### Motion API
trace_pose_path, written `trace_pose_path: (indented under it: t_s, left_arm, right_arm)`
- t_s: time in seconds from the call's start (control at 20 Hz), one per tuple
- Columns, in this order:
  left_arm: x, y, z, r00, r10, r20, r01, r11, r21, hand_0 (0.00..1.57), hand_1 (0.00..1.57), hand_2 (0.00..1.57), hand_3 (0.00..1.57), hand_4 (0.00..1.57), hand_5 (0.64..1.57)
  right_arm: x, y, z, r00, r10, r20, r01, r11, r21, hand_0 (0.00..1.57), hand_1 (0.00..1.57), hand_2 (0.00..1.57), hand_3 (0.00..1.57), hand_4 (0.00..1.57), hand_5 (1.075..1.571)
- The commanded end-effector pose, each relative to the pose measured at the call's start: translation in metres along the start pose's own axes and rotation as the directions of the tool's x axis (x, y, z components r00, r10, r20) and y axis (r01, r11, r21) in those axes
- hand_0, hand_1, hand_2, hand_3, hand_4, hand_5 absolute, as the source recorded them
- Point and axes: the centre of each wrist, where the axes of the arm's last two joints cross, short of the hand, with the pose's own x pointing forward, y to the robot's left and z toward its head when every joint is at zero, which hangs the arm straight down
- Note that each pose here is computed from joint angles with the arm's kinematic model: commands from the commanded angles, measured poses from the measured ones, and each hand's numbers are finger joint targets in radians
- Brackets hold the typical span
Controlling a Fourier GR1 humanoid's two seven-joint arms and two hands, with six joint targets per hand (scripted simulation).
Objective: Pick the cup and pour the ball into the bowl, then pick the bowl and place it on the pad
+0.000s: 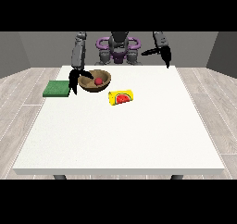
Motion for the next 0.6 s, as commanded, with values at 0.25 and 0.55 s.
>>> trace_pose_path:
  t_s: [0.25, 0.55]
  left_arm:
    - [0.021, -0.01, -0.016, 0.997, 0.028, 0.072, -0.022, 0.997, -0.076, 0.0, 0.0, 0.0, 0.0, 0.66, 1.531]
    - [-0.017, -0.005, 0.011, 0.996, 0.057, -0.063, -0.06, 0.997, -0.055, 0.0, 0.0, 0.0, 0.0, 0.96, 1.423]
  right_arm:
    - [-0.019, -0.04, 0.03, 0.854, 0.487, -0.184, -0.514, 0.845, -0.148, 1.57, 1.57, 1.57, 1.56, 0.94, 1.558]
    - [0.007, -0.025, 0.007, 0.8, 0.509, -0.318, -0.577, 0.799, -0.17, 1.57, 1.57, 1.57, 1.05, 0.86, 1.567]
